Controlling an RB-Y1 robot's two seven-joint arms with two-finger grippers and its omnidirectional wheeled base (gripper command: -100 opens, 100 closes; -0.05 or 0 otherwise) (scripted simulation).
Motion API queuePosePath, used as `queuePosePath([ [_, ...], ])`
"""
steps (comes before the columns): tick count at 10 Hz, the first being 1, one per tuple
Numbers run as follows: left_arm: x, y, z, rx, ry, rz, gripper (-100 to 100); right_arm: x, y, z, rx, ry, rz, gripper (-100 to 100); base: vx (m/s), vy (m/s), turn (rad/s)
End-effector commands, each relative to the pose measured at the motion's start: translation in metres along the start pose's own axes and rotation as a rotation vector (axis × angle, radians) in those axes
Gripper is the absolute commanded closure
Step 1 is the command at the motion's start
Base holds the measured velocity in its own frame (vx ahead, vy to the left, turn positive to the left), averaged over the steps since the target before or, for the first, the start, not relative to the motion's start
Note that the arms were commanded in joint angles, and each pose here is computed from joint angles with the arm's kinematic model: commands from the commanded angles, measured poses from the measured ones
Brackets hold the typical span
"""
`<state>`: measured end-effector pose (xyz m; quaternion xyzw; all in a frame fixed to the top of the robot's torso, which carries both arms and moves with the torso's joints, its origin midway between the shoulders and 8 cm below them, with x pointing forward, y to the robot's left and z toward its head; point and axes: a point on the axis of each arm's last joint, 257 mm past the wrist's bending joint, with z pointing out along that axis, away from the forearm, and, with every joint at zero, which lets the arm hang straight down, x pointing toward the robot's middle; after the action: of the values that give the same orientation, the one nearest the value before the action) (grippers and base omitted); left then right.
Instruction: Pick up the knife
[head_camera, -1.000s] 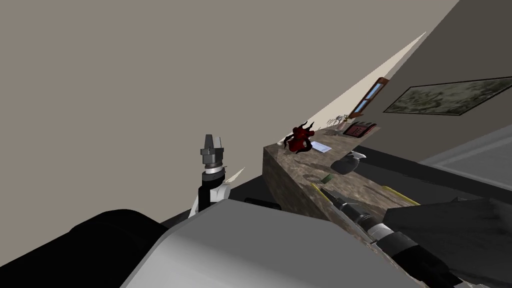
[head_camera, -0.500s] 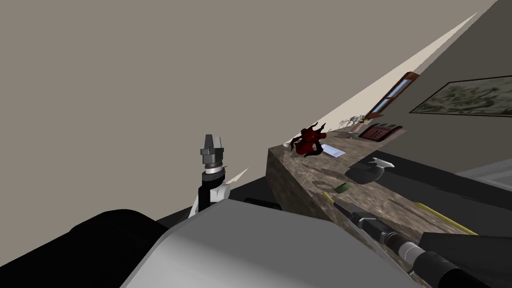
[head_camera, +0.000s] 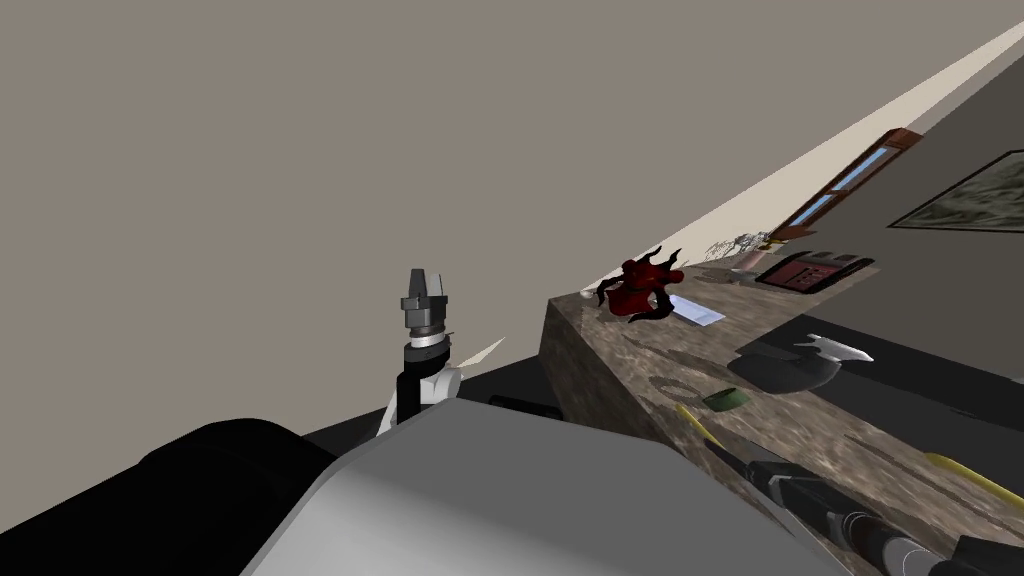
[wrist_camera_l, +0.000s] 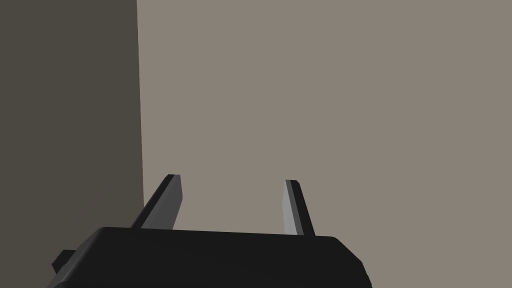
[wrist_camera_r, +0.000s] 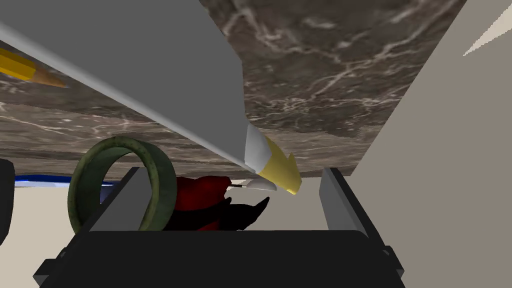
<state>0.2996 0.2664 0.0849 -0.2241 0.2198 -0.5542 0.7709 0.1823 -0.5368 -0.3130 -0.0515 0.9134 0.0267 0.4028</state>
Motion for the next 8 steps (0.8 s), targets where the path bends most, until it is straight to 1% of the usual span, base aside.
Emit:
queuePosePath([
  [1,0.0,0.0,0.0,0.0,0.0,0.0,0,0.016,-0.016,-0.013,0.028,0.059,-0.029,-100,0.036,0.073,0.104],
  [3,0.0,0.0,0.0,0.0,0.0,0.0,0,0.043,-0.04,-0.034,0.066,0.152,-0.069,-100,0.043,0.112,0.174],
  [4,0.0,0.0,0.0,0.0,0.0,0.0,0,0.045,-0.044,-0.035,0.072,0.156,-0.068,-100,0.025,0.075,0.055],
  [6,0.0,0.0,0.0,0.0,0.0,0.0,0,0.073,-0.067,-0.06,0.11,0.249,-0.098,-100,0.022,0.082,0.141],
  [7,0.0,0.0,0.0,0.0,0.0,0.0,0,0.073,-0.067,-0.06,0.11,0.249,-0.098,-100,0.02,0.065,0.039],
  [8,0.0,0.0,0.0,0.0,0.0,0.0,0,0.086,-0.077,-0.073,0.126,0.293,-0.11,-100,0.031,0.062,0.083],
])
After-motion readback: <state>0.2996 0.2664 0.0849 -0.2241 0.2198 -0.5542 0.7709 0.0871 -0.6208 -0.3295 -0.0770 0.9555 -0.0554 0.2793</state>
